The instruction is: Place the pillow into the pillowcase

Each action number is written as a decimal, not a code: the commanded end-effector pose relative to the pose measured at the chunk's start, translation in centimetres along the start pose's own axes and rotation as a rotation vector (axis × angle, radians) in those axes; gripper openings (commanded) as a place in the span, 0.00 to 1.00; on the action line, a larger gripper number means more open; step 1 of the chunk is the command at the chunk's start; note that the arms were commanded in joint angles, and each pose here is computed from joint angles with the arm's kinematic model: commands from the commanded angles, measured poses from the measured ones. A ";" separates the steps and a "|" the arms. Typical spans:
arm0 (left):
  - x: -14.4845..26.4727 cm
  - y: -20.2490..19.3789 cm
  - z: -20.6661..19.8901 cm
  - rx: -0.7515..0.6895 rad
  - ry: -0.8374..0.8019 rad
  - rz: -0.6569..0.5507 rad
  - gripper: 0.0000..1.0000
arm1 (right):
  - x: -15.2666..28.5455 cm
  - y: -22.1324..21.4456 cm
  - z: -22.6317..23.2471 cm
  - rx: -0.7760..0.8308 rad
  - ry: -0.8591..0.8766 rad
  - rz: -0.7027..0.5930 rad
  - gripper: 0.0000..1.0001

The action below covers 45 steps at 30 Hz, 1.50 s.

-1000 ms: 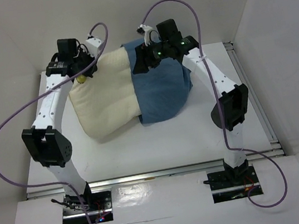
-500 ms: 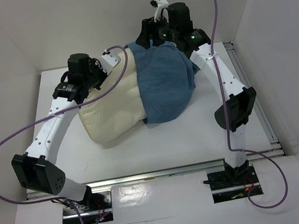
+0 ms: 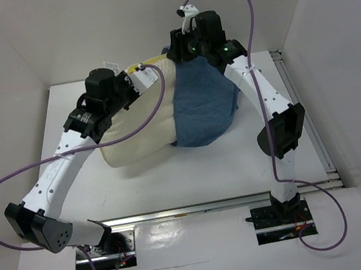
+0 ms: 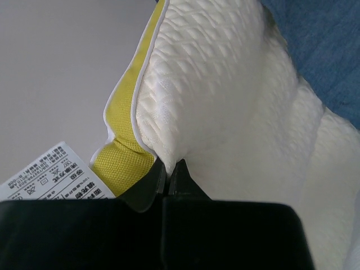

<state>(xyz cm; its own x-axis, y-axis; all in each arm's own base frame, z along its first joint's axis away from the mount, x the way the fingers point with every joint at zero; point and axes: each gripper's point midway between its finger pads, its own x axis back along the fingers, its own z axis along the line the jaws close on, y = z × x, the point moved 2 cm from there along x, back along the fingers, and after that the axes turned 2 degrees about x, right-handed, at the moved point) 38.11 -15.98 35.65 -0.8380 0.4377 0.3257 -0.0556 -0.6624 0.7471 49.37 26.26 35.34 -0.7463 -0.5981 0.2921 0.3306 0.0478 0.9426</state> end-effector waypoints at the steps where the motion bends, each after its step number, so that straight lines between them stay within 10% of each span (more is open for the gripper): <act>1: 3.2 5.7 3.1 -0.027 0.127 -0.183 0.00 | -0.2 1.2 0.1 0.042 -0.013 -0.051 0.54; 4: 3.6 6.1 2.6 -0.030 0.120 -0.189 0.00 | 0.1 1.2 0.7 0.052 0.022 -0.048 0.04; 6: 3.3 5.9 2.0 -0.032 0.105 -0.185 0.00 | 0.0 1.1 1.6 0.055 0.055 -0.045 0.00; 24: 0.8 5.6 1.8 0.090 0.151 -0.154 0.00 | 7.4 5.2 20.7 -0.009 0.616 -0.077 0.00; 34: 1.0 7.2 2.6 0.160 0.178 -0.188 0.00 | 8.2 4.4 20.8 -0.006 0.612 -0.064 0.00; 40: 2.2 6.8 2.0 0.166 0.157 -0.195 0.00 | 6.8 3.8 12.4 0.024 0.283 -0.104 0.53; 45: 2.4 6.1 1.2 0.181 0.133 -0.181 0.00 | 7.4 6.1 7.0 0.049 0.118 -0.184 0.61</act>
<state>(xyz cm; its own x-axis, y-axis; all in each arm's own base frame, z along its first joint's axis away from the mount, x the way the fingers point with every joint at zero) 37.62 -18.01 35.92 -0.8692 0.3897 0.3044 0.0262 -0.5783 0.8154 40.06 31.85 39.08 -0.5802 -0.7772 0.2434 0.3404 0.0401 0.9394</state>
